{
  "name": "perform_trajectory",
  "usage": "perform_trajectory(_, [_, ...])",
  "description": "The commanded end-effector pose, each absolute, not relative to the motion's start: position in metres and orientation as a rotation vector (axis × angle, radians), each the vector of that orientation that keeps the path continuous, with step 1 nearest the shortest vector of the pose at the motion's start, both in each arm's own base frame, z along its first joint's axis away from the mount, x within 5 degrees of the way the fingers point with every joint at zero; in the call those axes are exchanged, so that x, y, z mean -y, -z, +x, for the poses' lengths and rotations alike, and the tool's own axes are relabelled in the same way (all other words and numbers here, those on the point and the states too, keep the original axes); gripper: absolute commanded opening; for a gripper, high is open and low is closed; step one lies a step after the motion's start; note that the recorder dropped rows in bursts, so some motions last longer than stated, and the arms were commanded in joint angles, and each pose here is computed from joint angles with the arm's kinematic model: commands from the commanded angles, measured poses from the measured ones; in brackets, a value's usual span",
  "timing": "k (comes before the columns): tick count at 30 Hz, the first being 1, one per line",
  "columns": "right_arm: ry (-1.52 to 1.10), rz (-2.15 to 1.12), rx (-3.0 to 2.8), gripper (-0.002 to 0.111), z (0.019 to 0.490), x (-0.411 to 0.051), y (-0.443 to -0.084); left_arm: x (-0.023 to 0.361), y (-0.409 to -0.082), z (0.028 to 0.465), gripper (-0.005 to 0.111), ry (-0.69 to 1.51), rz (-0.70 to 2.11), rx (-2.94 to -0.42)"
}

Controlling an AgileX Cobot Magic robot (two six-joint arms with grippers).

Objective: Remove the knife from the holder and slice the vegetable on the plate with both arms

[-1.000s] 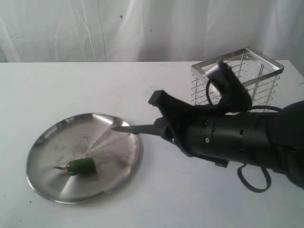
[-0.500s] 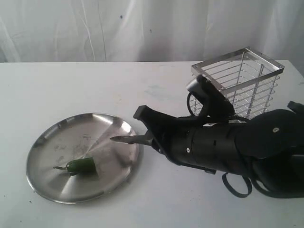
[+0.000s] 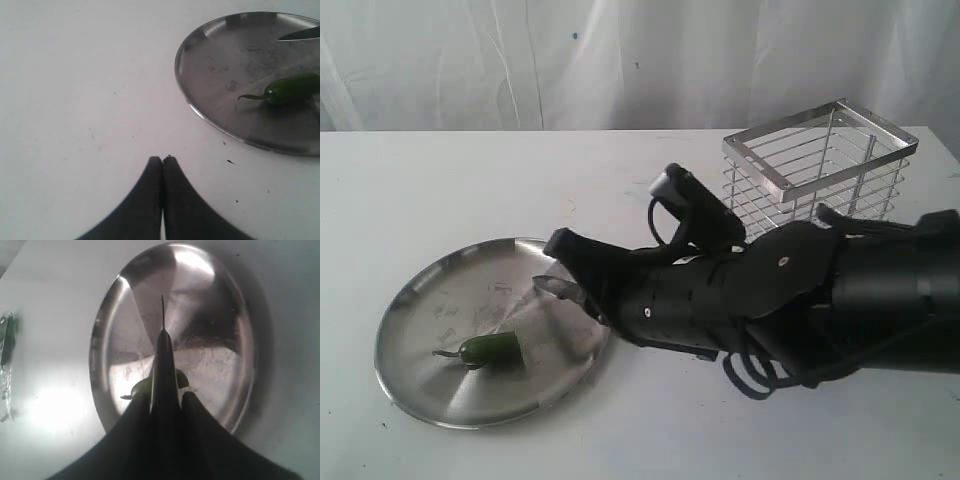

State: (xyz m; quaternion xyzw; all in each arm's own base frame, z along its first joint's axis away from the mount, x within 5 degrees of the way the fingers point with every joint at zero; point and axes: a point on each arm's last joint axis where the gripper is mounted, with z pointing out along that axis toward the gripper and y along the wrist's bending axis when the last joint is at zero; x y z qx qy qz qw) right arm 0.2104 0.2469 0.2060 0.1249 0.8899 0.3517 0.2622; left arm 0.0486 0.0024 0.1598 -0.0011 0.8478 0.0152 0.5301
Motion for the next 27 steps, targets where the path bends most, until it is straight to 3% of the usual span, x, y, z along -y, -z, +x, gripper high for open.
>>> perform_trajectory(1, [-0.931,0.283,-2.497,0.0,0.208,-0.258,-0.187,-0.002,-0.158,0.048,0.0,-0.023,-0.002,-2.029])
perform_trajectory(19, [-0.822,0.114,-2.764,0.0,0.199,-0.269,-0.128,-0.002,-0.158,0.048,0.0,-0.023,-0.002,-2.029])
perform_trajectory(27, [-0.811,0.001,-2.77,0.0,0.198,-0.269,-0.126,-0.002,-0.158,0.048,0.0,-0.023,-0.002,-2.029])
